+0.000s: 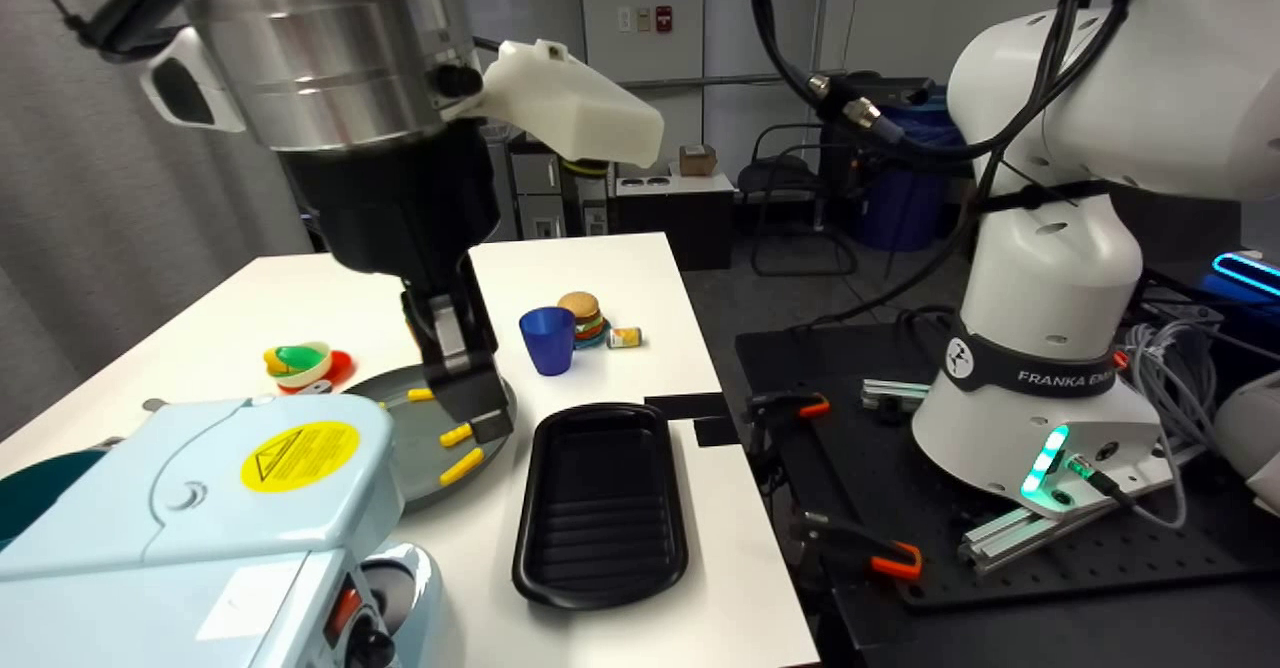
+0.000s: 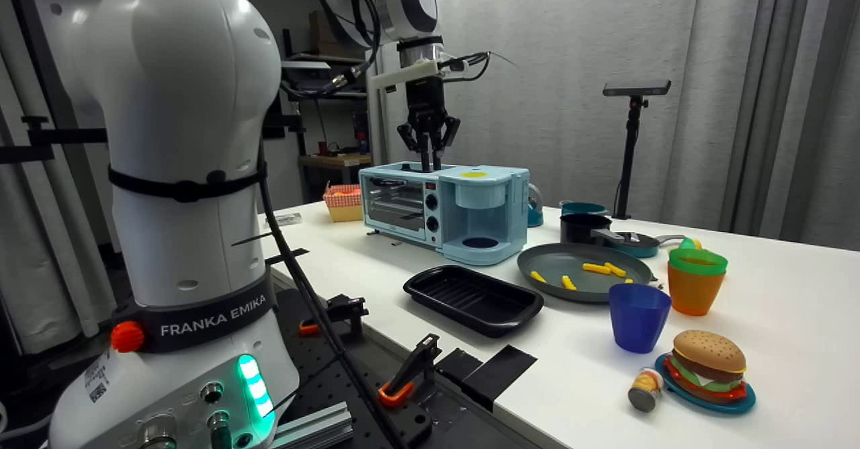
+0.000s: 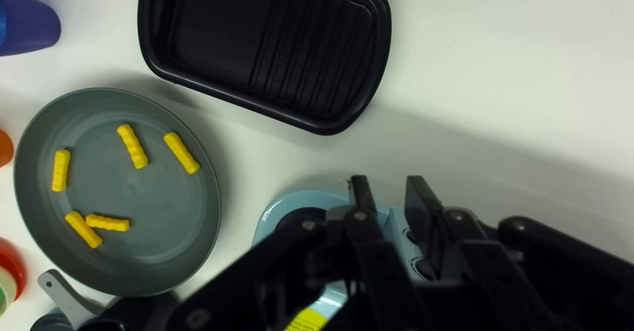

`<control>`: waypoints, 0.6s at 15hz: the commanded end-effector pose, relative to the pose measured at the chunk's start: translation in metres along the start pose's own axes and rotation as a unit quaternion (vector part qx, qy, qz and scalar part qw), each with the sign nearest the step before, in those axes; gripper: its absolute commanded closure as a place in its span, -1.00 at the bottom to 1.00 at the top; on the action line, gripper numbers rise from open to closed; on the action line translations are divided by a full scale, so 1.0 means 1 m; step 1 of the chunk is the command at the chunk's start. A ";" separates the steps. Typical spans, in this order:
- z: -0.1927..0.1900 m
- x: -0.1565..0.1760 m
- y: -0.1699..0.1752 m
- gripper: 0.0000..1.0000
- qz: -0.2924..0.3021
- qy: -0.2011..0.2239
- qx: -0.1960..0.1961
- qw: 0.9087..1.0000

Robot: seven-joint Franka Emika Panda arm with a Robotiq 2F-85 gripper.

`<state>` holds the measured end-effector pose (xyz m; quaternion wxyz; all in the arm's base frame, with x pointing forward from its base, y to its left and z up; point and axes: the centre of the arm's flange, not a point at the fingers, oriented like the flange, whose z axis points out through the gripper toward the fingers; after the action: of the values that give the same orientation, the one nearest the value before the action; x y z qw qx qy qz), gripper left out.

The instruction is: Press the button on the coffee maker and close the cup filter afterward

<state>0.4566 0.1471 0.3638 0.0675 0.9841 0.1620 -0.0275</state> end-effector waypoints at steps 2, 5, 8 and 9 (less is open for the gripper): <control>0.000 0.000 0.000 0.47 0.000 0.000 0.000 1.000; 0.005 -0.005 0.002 0.79 0.007 0.008 0.000 1.000; 0.013 -0.002 0.006 1.00 0.018 0.016 -0.010 1.000; 0.012 0.001 0.008 1.00 0.020 0.022 -0.010 0.999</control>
<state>0.4562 0.1434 0.3563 0.0669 0.9854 0.1546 -0.0252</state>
